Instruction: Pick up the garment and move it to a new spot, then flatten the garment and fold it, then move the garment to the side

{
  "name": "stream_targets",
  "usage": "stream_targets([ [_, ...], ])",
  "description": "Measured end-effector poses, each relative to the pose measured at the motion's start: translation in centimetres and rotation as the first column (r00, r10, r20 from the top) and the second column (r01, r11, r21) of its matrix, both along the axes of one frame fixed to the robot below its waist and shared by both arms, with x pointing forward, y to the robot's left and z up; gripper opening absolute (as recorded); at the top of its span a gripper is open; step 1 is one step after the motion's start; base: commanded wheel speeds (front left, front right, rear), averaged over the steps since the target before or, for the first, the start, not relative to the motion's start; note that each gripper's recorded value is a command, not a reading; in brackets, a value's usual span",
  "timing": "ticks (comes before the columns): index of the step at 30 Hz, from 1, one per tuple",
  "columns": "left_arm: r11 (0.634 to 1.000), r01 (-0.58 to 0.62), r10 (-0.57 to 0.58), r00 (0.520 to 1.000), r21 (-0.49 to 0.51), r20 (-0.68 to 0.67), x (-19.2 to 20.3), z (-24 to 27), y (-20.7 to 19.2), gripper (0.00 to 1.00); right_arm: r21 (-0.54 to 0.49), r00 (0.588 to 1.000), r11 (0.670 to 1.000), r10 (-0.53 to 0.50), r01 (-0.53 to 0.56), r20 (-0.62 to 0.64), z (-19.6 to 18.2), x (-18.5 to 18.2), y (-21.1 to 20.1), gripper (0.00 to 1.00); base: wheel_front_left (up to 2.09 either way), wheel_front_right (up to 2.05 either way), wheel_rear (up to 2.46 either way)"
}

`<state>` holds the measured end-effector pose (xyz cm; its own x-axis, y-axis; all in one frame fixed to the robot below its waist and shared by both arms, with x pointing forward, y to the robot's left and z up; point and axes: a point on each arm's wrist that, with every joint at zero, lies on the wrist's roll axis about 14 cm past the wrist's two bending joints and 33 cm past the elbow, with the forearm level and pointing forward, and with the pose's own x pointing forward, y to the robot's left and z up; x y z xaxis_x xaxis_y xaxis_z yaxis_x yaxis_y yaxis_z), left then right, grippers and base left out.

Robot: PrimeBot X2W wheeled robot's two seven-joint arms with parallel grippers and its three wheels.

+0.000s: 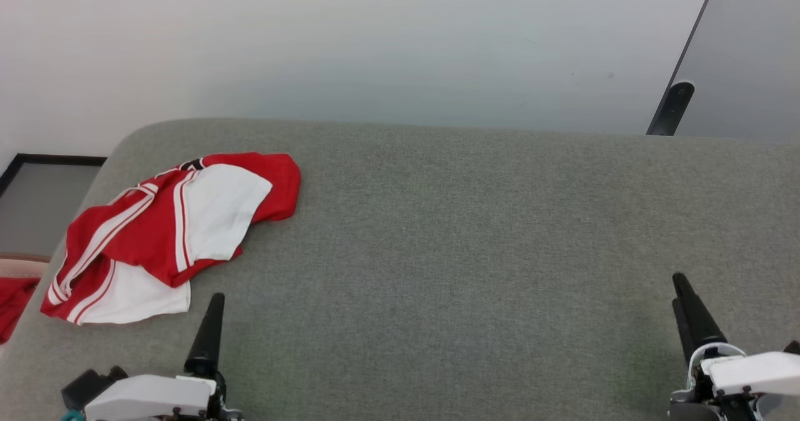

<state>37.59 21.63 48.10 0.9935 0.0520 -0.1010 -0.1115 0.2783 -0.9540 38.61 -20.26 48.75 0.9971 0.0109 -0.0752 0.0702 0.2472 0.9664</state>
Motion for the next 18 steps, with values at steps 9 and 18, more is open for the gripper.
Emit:
stream_targets([
  [9,0.973,0.011,-0.008,1.0,0.232,-0.013,0.3,0.6,0.6,1.0,-0.223,0.999,0.974,0.04,-0.038,0.005,0.3,0.7,0.3,1.0,0.0,0.0,0.0],
  [18,0.903,0.022,-0.013,1.0,0.428,-0.024,0.5,1.0,0.8,1.0,-0.396,0.998,0.917,0.063,-0.051,0.018,0.8,1.2,0.1,1.0,0.0,0.0,0.0],
])
